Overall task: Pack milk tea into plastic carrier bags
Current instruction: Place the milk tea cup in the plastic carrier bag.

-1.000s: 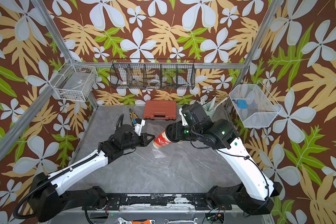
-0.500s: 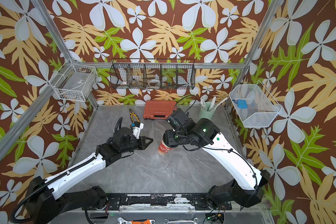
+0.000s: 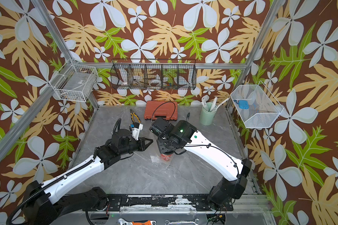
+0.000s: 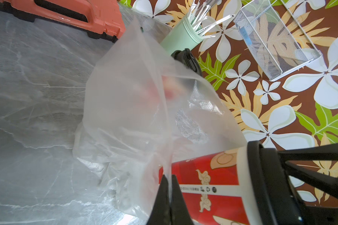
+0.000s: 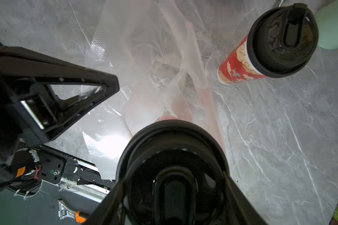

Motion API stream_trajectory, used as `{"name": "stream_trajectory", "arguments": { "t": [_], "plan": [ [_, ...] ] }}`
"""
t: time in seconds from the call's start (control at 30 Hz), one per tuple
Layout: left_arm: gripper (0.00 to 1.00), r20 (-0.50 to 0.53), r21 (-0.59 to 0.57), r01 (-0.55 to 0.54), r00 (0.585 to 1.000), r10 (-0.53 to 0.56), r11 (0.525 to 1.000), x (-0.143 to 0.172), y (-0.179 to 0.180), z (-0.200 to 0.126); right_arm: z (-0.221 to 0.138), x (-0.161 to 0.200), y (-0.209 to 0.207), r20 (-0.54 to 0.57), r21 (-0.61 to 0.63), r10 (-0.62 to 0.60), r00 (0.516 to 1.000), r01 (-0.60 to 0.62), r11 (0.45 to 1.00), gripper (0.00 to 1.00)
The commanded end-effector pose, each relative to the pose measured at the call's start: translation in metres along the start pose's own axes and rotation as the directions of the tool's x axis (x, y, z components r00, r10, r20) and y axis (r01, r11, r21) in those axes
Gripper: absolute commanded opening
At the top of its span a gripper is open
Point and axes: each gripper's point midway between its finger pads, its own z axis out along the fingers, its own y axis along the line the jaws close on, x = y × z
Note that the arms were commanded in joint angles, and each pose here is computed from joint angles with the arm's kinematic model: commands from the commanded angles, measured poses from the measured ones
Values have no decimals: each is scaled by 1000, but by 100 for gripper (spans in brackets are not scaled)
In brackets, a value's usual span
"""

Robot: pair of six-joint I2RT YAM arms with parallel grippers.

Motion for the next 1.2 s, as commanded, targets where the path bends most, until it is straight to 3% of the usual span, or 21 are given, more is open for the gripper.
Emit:
{"name": "stream_trajectory", "arguments": {
  "t": [0.0,0.47,0.7,0.97,1.17],
  "plan": [
    [0,17,5,4,1000,-4,1000,-3,-2,-3,12,-3,5,2,6,-16,1000,16,1000,54],
    [0,34,17,15,999,-16,1000,-5,-7,-15,74,14,26,-67,-28,-15,998,13,1000,53],
    [0,58,3,15,998,-15,1000,-12,-11,-26,99,32,14,-123,50,-36,992,42,998,52],
    [0,78,-8,18,997,-17,1000,-22,-19,-40,92,42,-10,-155,161,-36,987,61,985,52],
    [0,22,-81,31,999,-29,996,-9,0,-29,83,47,-4,-166,142,-46,985,70,987,52]
  ]
}}
